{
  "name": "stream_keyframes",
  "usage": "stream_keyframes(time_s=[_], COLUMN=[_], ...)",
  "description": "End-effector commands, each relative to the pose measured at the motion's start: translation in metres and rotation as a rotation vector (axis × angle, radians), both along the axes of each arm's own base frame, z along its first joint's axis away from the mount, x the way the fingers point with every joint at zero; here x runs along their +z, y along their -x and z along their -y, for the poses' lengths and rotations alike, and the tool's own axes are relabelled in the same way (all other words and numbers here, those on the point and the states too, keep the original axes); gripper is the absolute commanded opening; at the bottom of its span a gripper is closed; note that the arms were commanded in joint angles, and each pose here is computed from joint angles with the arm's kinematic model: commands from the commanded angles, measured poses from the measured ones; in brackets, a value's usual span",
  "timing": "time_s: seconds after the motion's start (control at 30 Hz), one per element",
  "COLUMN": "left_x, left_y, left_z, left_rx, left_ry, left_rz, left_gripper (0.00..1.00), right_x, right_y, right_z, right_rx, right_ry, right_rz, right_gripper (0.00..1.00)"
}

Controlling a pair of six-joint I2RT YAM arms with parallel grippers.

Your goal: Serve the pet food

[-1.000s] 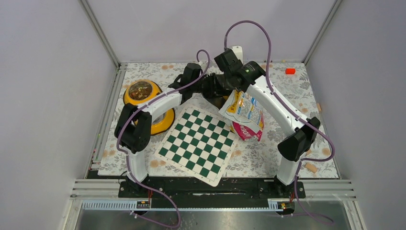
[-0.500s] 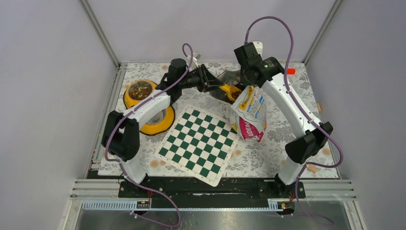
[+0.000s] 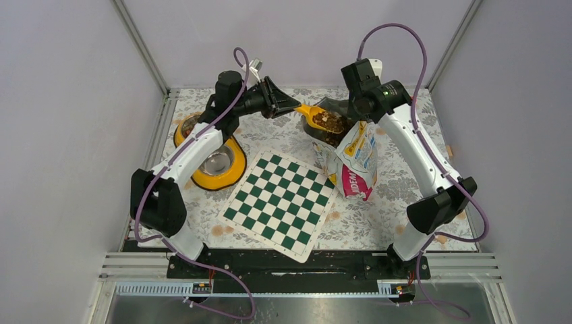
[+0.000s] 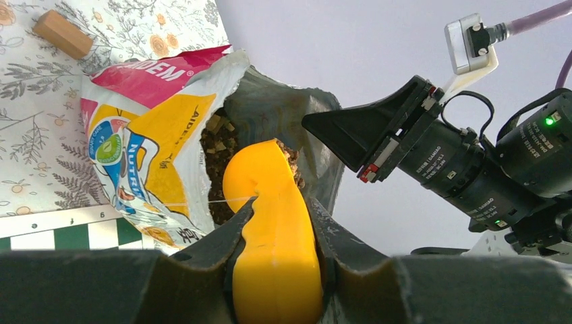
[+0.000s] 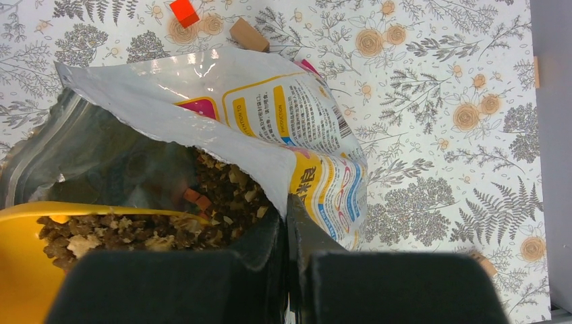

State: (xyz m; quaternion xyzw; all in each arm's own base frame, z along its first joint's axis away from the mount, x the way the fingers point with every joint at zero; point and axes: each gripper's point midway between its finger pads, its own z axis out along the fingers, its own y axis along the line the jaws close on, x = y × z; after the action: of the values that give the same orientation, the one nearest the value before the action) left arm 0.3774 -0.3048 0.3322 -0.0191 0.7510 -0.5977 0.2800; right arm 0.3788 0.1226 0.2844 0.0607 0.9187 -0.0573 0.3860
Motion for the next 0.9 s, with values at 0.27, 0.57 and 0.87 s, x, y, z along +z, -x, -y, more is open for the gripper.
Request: stream_keyframes(time_s=[0.27,0.57,0.87], left_x=[0.058,0.050,0.039], left_y=[0.011,0.010,0.000], left_z=[-0.009,0.000,-0.004], left_rx=[-0.006,-0.020,0.039], left_ry=[-0.080,-0.229,-0.248], left_rz=[0.477,0.647,0.542], left_gripper=[0.00,0.00,0.00], right_x=[0.044,0.038,0.030], right_y=[-0.008,-0.008,-0.009], right_z=[-0.002,0.000,0.005], right_rx=[-0.010,-0.012,-0.048], right_ry=[-0.154,-0.204,-0.232], right_rz=[0.183,0.170,0.160], right_gripper=[0.00,0.00,0.00])
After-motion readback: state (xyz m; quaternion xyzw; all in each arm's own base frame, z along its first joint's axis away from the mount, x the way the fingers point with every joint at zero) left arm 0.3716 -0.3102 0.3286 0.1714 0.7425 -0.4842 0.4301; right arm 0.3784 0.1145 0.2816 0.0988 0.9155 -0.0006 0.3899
